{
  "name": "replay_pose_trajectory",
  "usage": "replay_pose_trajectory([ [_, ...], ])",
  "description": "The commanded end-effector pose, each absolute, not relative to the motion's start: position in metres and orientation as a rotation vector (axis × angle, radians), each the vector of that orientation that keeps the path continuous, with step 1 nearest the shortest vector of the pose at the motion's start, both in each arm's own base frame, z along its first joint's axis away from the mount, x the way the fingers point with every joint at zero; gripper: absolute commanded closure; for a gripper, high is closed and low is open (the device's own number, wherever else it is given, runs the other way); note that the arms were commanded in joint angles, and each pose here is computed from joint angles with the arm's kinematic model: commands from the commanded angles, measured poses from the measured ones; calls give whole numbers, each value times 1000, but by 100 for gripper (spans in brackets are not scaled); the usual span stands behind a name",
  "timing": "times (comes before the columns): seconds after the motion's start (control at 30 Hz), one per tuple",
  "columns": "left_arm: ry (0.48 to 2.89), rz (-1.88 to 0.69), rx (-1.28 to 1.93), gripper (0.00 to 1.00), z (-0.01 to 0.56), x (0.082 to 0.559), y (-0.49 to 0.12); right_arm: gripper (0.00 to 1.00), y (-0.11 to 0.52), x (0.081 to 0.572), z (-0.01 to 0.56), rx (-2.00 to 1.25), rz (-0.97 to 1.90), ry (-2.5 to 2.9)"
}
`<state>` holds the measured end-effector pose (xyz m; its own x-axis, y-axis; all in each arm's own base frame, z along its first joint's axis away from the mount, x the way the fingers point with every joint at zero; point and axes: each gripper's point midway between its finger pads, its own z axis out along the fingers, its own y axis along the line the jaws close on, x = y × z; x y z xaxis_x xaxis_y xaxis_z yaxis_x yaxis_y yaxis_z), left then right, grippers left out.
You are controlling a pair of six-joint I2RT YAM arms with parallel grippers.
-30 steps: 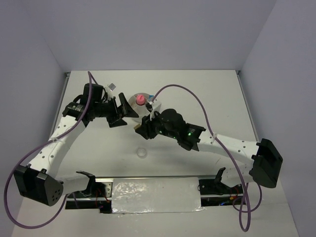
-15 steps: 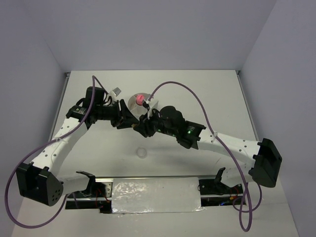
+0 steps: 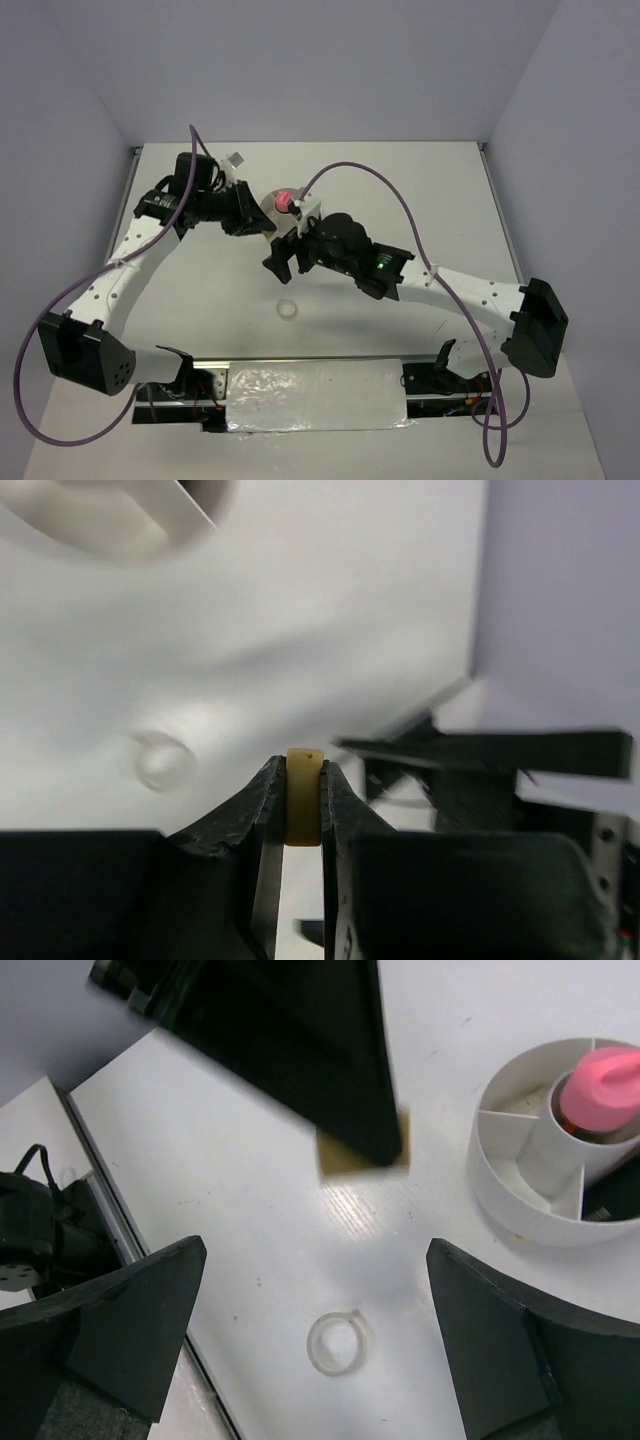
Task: Sort the stationery into containers
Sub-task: Place the stationery in the storage box.
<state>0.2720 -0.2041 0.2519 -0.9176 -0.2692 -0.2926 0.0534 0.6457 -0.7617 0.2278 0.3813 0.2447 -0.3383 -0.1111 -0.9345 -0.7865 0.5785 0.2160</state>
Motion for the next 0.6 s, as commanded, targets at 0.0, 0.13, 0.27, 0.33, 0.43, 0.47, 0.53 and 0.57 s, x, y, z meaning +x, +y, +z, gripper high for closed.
replay_pose_trajectory([
  [0.0,2460,-692,-179,100,234,314,-157,0,354,234,268,-604,826,1768],
  [0.13,2394,-475,-189,100,193,371,-136,0,315,220,278,-560,814,1731],
  [0.27,2357,-493,-119,100,176,412,-145,0,279,204,289,-530,789,1716],
  [0.33,2370,-492,-107,100,165,428,-149,0,268,198,284,-517,784,1734],
  [0.43,2327,-510,-79,100,181,453,-156,0,253,188,283,-491,805,1744],
  [0.47,2317,-509,-80,100,183,457,-156,0,250,185,282,-486,808,1749],
  [0.53,2334,-495,-92,98,177,464,-155,0,241,181,281,-461,812,1753],
  [0.57,2329,-488,-96,97,182,467,-155,0,238,180,281,-453,810,1751],
])
